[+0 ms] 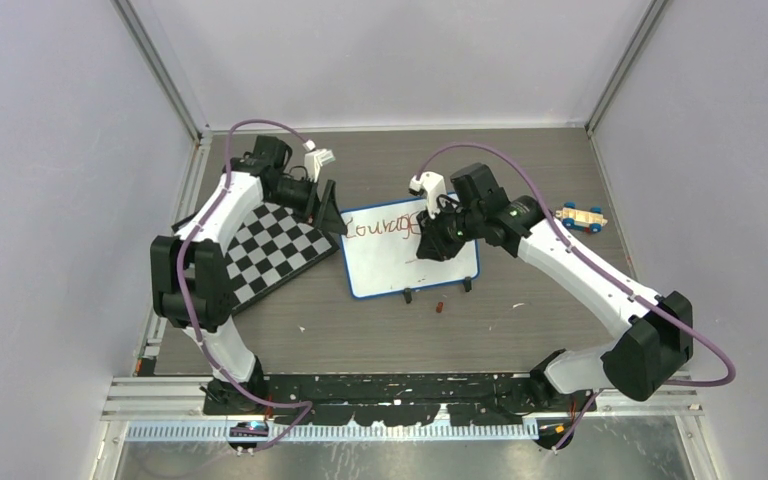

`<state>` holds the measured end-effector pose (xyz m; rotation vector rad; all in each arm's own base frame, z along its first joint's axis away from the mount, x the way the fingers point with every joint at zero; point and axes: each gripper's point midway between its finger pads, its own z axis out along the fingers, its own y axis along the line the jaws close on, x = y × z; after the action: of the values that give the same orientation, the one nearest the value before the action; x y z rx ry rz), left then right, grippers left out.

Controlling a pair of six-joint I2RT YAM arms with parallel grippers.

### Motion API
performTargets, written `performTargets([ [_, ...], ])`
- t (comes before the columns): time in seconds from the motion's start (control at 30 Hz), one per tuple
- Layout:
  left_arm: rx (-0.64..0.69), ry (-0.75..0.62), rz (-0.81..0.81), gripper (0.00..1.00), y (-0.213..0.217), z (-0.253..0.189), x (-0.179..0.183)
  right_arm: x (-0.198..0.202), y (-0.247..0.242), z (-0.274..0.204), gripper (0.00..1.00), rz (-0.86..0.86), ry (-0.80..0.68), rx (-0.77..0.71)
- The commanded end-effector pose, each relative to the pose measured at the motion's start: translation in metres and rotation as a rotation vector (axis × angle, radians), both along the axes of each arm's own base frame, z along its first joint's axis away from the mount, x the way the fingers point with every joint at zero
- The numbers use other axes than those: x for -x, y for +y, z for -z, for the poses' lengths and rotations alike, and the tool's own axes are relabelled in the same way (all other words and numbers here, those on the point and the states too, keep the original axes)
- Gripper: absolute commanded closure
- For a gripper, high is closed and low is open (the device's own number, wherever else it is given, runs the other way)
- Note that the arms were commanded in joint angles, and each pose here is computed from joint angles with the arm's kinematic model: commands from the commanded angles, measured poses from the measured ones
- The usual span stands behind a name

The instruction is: Write a sentence on the whiteboard

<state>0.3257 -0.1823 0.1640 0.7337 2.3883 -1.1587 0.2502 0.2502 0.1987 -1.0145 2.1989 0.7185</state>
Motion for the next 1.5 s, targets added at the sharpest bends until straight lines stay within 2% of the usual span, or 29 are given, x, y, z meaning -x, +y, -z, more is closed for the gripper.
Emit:
performTargets([
  [0.0, 0.081, -0.058, 0.025, 0.28, -0.014, -0.015, -0.008, -0.003, 0.009, -0.01, 1.0, -0.009, -0.054, -0.059],
  [0.2, 0.103, -0.051, 0.063, 0.39, -0.031, -0.014, 0.003, -0.006, 0.008, -0.013, 1.0, 0.003, -0.068, -0.04],
  [0.43, 0.107, -0.028, 0.064, 0.63, -0.032, -0.012, 0.007, -0.008, 0.021, -0.017, 1.0, -0.014, -0.09, 0.008],
  [0.6, 0.103, -0.011, 0.066, 0.75, -0.031, -0.006, 0.015, -0.003, 0.028, -0.018, 1.0, -0.038, -0.079, 0.015],
  [0.8, 0.1, -0.006, 0.068, 0.79, -0.029, -0.004, 0.02, 0.002, 0.023, -0.012, 1.0, -0.035, -0.074, 0.022],
  [1.1, 0.106, 0.004, 0.059, 0.86, -0.032, -0.001, 0.018, -0.009, 0.017, -0.034, 1.0, 0.023, -0.151, 0.018],
  [1.47, 0.101, -0.005, 0.043, 0.89, -0.031, 0.0, 0.02, -0.009, 0.013, -0.033, 1.0, 0.042, -0.155, 0.02],
])
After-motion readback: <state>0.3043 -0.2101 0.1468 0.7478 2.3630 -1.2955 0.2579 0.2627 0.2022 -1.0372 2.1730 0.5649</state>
